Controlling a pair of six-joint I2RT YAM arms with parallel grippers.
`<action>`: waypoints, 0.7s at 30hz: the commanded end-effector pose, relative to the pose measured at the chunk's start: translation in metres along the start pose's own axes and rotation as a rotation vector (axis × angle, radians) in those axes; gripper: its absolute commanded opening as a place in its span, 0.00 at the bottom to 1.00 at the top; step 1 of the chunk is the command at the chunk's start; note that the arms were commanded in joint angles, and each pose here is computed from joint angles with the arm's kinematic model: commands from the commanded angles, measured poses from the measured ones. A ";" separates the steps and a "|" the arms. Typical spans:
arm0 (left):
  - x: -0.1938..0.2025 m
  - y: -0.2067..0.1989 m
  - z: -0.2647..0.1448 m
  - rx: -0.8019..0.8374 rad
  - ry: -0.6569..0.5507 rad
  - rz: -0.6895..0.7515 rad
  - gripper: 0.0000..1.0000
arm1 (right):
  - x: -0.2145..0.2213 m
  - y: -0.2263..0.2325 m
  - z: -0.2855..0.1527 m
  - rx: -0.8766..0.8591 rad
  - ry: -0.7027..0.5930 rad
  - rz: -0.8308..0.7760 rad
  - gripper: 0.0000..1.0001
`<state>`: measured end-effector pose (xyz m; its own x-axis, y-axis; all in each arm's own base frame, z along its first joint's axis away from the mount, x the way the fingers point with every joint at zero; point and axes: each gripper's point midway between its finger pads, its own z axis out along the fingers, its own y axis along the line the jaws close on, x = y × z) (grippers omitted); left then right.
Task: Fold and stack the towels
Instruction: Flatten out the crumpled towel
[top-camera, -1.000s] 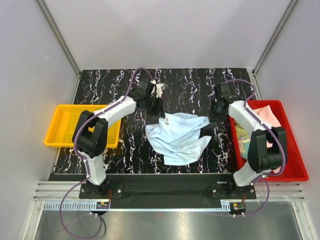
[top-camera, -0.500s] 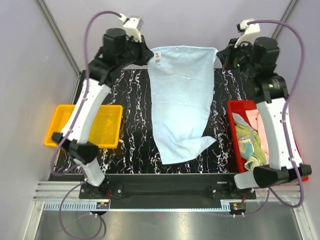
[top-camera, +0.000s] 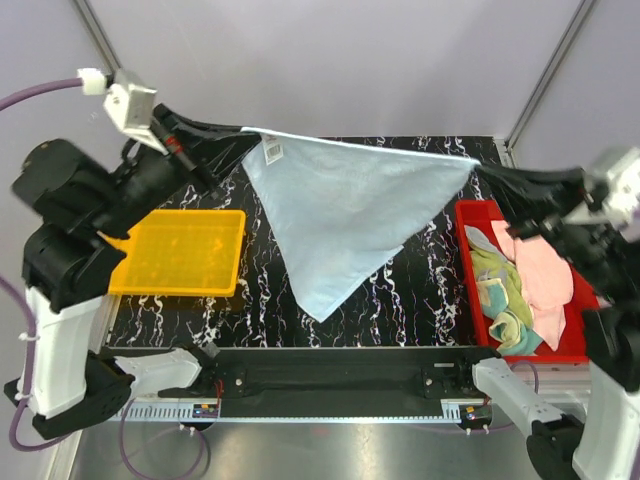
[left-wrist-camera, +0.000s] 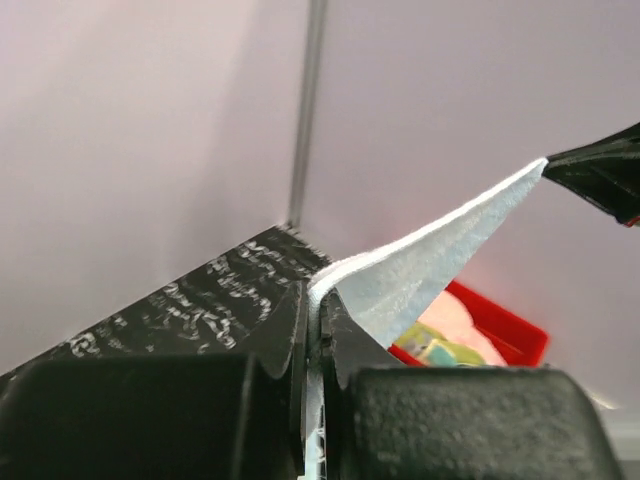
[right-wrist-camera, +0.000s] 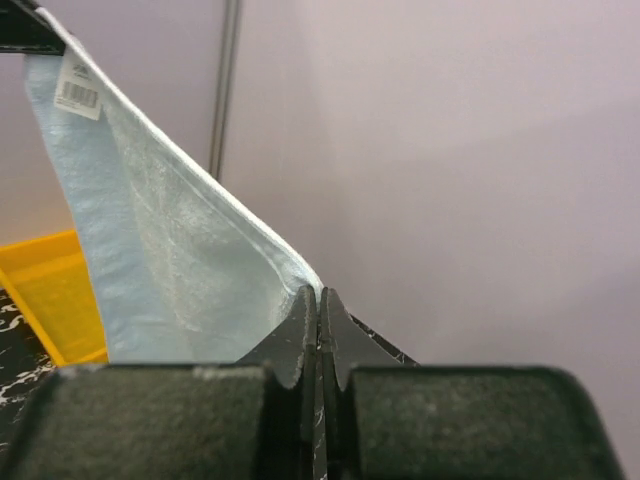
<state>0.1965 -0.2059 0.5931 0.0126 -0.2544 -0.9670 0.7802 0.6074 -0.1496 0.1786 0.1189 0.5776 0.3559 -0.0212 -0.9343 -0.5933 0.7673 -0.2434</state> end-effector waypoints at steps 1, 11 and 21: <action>-0.014 -0.029 -0.011 0.128 -0.048 -0.032 0.00 | -0.022 0.029 -0.025 -0.079 -0.072 0.007 0.00; -0.029 -0.045 -0.007 0.197 -0.074 -0.093 0.00 | -0.045 0.025 -0.027 -0.049 -0.145 0.019 0.00; 0.005 0.072 0.071 -0.194 0.014 -0.050 0.00 | 0.013 -0.058 0.062 0.132 0.003 0.001 0.00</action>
<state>0.2384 -0.2378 0.6043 -0.0412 -0.2798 -0.9592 0.7768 0.5949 -0.2069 0.2091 0.1200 0.6034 0.3798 0.0264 -0.9247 -0.5677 0.7959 -0.2104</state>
